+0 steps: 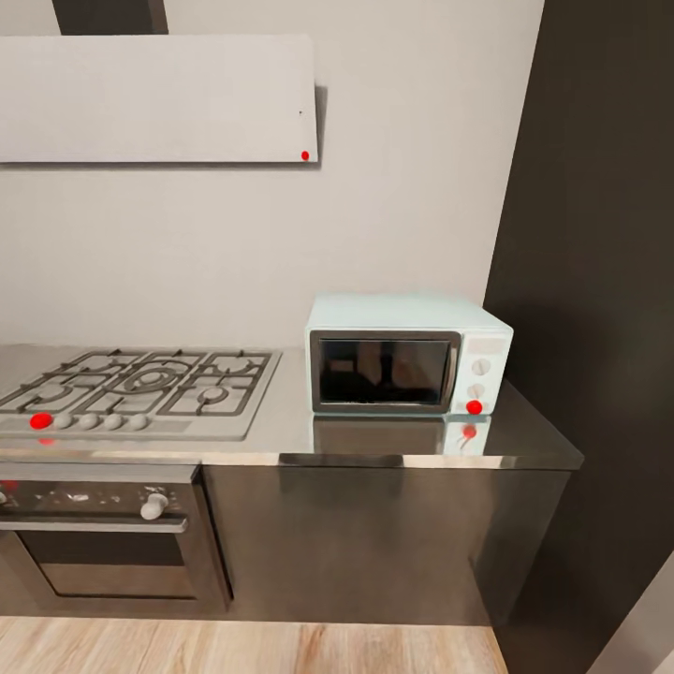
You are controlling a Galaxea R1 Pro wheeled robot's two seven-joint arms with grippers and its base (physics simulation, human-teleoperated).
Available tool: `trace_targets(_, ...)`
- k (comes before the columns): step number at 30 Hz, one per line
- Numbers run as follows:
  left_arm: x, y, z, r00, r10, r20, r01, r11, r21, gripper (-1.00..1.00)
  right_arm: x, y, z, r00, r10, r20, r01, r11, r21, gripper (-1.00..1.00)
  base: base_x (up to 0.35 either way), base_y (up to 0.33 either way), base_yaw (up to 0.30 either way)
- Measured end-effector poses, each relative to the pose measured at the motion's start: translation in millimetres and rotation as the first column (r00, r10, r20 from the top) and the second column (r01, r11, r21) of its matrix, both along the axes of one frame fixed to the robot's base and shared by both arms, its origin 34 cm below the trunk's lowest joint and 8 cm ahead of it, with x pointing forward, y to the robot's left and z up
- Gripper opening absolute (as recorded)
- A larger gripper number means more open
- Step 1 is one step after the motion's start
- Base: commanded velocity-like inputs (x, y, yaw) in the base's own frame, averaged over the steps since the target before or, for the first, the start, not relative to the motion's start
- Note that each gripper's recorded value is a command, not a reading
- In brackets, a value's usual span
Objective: In the kitchen, take the popcorn bag from the countertop, put it into the microwave, and heat it until the popcorn is cooked so the cooked popcorn ends up inside the bag.
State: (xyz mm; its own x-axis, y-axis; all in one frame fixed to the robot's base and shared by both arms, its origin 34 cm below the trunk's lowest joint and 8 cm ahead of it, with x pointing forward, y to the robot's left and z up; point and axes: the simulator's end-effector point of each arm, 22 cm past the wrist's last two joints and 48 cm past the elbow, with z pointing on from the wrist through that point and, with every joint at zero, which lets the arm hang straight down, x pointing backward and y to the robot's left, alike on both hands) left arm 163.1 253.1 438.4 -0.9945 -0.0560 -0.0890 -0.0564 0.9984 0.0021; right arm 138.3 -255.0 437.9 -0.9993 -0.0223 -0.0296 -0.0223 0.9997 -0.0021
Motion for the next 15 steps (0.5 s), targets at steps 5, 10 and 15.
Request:
trace_targets(5,0.7,-1.7,0.0,1.000,0.001,0.002,-0.001,1.000,-0.002,1.00,20.2,-3.6,0.2,0.999,0.003,0.037,-0.003,1.000,0.001,1.00,0.000,0.000,0.000)
trace_targets(10,1.1,-1.5,0.1,1.000,0.000,0.003,0.000,1.000,-0.002,1.00,106.6,-6.7,10.5,0.984,0.003,0.176,-0.003,1.000,-0.003,1.00,0.000,0.000,0.000)
trace_targets(15,1.1,-2.6,0.1,1.000,-0.001,0.003,0.001,1.000,-0.003,1.00,212.2,-6.9,47.8,0.937,0.002,0.349,-0.001,1.000,-0.004,1.00,0.000,0.000,0.000)
